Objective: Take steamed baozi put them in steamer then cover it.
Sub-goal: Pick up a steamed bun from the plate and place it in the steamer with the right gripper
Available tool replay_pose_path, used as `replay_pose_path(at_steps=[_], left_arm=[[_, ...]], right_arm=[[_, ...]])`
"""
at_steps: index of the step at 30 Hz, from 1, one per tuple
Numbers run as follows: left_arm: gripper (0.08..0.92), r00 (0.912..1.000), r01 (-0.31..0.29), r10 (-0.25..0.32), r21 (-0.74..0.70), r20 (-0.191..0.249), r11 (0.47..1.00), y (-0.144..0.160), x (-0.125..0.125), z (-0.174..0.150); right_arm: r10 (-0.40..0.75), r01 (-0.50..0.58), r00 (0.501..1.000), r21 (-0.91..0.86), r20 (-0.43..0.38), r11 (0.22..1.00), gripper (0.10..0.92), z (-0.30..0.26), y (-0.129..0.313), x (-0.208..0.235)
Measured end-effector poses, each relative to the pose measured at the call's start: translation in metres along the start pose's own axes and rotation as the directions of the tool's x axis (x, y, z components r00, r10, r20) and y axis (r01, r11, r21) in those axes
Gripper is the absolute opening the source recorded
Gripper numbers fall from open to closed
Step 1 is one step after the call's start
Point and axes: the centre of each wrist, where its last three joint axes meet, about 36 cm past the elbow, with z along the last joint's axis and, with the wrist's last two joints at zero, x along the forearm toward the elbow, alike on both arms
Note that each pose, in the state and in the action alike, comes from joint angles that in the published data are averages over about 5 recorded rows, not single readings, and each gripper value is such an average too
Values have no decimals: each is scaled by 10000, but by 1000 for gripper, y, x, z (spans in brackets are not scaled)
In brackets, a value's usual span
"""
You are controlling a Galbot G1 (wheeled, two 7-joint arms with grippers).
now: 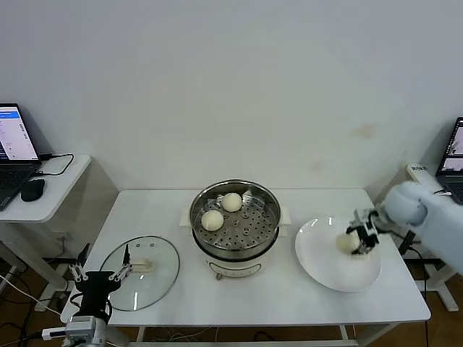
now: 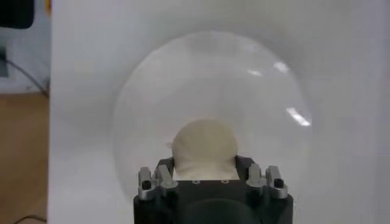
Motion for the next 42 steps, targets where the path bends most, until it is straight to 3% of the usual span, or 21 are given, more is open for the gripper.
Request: replay_pose_path(at_steps=[10,20,31,42], left_arm=[[823,9999,101,-101,20,73,9999,3,0,-2],[823,9996,279,-280,115,86,9995,5,2,-2],[823,9989,470,-471,204,69,9987,5,2,-1],[823,9986,520,-523,272,94,9983,4,3,-1]], right_arm=[[1011,-1212,9851,1451,1391,9820,619,-95,-62,66],[276,-1258,9703,4038,2403,9062,619,-202,-68,53],[-884,-930,9705,6862,2245,7214,633,-270,-51,6],[-1608,-595,9726,8491,1676,5249,649,-297,-34,-30]])
